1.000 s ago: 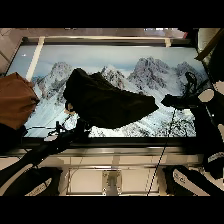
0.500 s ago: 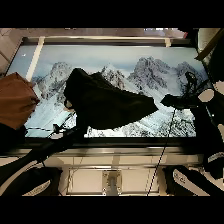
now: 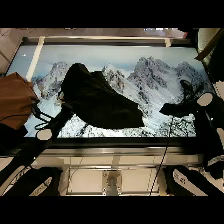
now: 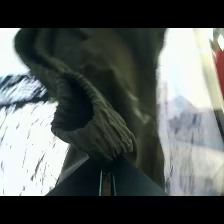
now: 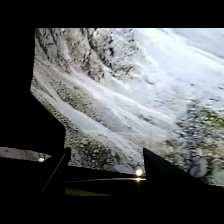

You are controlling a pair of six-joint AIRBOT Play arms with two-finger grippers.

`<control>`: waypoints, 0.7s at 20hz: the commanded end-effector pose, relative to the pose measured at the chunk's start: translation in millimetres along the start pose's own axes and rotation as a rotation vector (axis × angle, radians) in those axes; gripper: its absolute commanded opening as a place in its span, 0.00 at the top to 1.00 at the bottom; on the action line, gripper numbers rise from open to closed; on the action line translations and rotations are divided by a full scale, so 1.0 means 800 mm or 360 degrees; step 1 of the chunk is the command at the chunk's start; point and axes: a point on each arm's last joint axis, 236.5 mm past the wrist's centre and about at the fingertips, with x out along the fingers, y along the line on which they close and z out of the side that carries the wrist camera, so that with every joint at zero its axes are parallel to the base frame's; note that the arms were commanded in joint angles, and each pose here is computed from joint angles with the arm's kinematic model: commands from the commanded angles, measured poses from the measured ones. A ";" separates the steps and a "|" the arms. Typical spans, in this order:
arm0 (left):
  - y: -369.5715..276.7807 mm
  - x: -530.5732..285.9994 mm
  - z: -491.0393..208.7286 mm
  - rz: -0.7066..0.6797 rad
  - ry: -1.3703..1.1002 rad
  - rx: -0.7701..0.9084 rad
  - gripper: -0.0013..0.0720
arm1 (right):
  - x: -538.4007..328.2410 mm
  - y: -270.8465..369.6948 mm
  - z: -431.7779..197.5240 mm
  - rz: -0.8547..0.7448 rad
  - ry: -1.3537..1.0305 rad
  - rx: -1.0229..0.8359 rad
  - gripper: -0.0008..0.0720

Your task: Fold the clothes and pants, and hang the long-sleeved shirts on hangers.

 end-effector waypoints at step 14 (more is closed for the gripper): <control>0.005 -0.014 -0.029 -0.0034 0.0286 0.0535 0.95 | 0.116 0.115 -0.083 0.0610 -0.0065 0.0635 0.13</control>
